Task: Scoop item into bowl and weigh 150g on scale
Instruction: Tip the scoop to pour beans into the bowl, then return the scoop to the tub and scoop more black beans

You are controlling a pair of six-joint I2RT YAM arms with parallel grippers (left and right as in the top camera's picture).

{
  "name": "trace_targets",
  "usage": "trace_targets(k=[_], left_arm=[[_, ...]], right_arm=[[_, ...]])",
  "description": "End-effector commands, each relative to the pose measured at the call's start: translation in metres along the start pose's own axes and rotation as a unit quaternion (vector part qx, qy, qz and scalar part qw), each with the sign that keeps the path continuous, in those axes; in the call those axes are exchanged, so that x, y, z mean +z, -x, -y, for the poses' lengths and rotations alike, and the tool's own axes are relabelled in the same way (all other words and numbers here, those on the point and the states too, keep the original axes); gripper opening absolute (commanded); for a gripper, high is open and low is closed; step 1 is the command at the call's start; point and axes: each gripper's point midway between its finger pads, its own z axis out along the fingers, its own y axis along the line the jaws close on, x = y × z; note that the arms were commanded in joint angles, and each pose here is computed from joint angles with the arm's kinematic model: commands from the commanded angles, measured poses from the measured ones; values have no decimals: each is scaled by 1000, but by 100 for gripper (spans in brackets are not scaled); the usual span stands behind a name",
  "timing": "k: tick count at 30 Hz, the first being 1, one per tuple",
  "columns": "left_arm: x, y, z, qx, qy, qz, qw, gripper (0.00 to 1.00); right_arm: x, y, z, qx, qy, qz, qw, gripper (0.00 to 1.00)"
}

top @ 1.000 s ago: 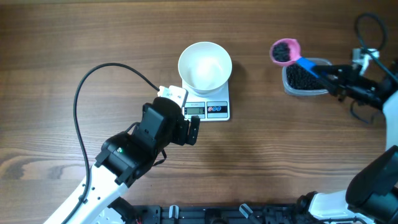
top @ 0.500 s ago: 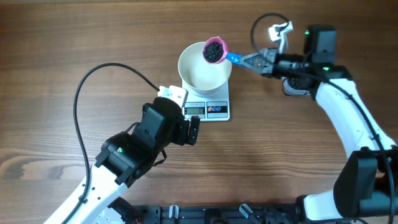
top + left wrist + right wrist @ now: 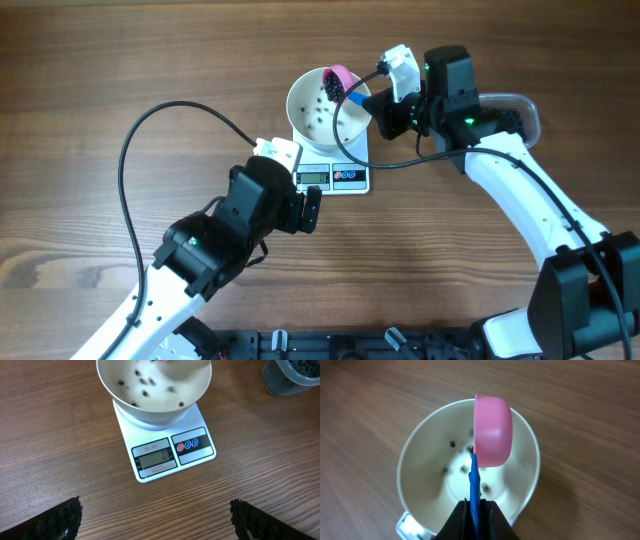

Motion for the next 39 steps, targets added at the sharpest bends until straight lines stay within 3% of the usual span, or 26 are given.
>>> trace_targets(k=[1,4,10,13,16,22,24,27,30,35,39], left_arm=[[0,1,0,6,-3,0,1000,100],[0,1,0,6,-3,0,1000,100],[0,1,0,6,-3,0,1000,100],[0,1,0,6,-3,0,1000,100],[0,1,0,6,-3,0,1000,100],[0,1,0,6,-3,0,1000,100],[0,1,0,6,-3,0,1000,100],[0,1,0,6,-3,0,1000,100],[0,1,0,6,-3,0,1000,100],[0,1,0,6,-3,0,1000,100],[0,1,0,6,-3,0,1000,100]], right_arm=[[-25,30,0,-50,-44,46,997,4],[-35,37,-6,-57,-44,58,996,4],[-29,13,-10,-123,-72,2,990,4],[-25,12,-19,-219,-74,-8,973,5],[-26,14,-10,-277,-132,-26,951,4],[-23,14,-22,-285,-128,-25,949,4],[-23,14,-22,-239,-127,-18,963,4],[-20,14,-37,-95,-83,4,992,4],[-38,33,-26,-22,-89,48,995,4],[-145,59,72,51,-174,141,973,4],[-206,-9,163,112,-307,66,943,4]])
